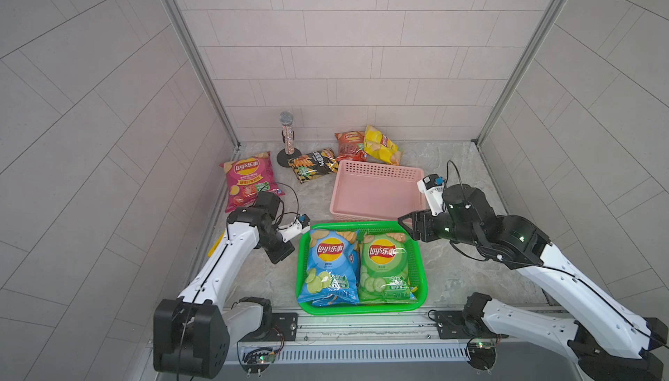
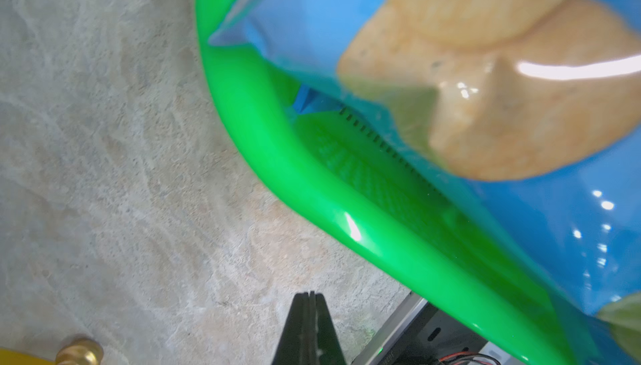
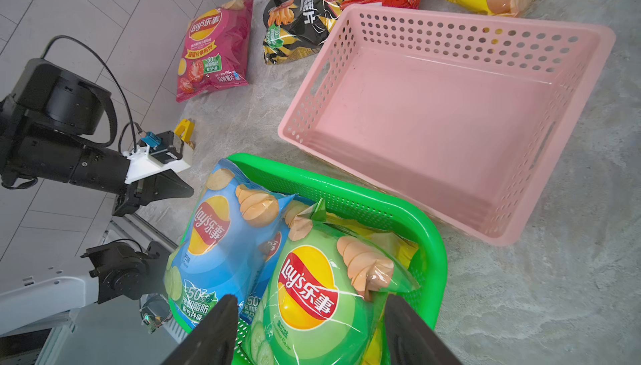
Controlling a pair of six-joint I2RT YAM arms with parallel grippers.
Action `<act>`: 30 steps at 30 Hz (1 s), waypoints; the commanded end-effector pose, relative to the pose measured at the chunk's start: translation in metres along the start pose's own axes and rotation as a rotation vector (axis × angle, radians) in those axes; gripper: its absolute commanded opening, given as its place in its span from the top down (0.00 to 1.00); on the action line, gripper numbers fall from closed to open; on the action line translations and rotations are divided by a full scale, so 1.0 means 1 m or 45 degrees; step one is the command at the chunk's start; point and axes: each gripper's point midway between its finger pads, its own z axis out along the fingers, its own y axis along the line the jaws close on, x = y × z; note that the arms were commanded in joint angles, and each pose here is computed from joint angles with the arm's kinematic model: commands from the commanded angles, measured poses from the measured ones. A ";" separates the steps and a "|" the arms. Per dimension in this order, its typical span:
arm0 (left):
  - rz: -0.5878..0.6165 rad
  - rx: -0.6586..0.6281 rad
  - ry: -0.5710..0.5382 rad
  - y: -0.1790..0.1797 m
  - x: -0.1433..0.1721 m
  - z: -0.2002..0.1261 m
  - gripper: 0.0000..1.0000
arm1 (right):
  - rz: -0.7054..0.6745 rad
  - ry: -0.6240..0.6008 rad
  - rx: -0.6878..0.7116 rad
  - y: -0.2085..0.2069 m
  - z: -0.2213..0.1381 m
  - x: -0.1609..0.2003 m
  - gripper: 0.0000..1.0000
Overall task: Put the potato chips into the basket
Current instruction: Move the basket to the corner of the board.
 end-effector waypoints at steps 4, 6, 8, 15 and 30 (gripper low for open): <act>0.096 0.058 -0.004 -0.015 -0.009 0.008 1.00 | 0.006 -0.021 0.024 -0.006 -0.004 0.001 0.29; 0.121 0.071 0.000 -0.019 -0.014 0.010 1.00 | 0.010 -0.023 0.022 -0.006 -0.005 0.000 0.29; 0.145 0.078 -0.007 -0.022 -0.021 0.011 1.00 | 0.012 -0.022 0.020 -0.005 -0.005 0.000 0.29; 0.218 0.110 0.002 -0.034 -0.044 0.015 1.00 | 0.054 0.011 0.085 -0.017 -0.001 0.010 0.29; 0.209 0.134 -0.016 -0.037 -0.062 0.019 0.98 | 0.124 0.044 0.126 -0.031 0.004 0.029 0.29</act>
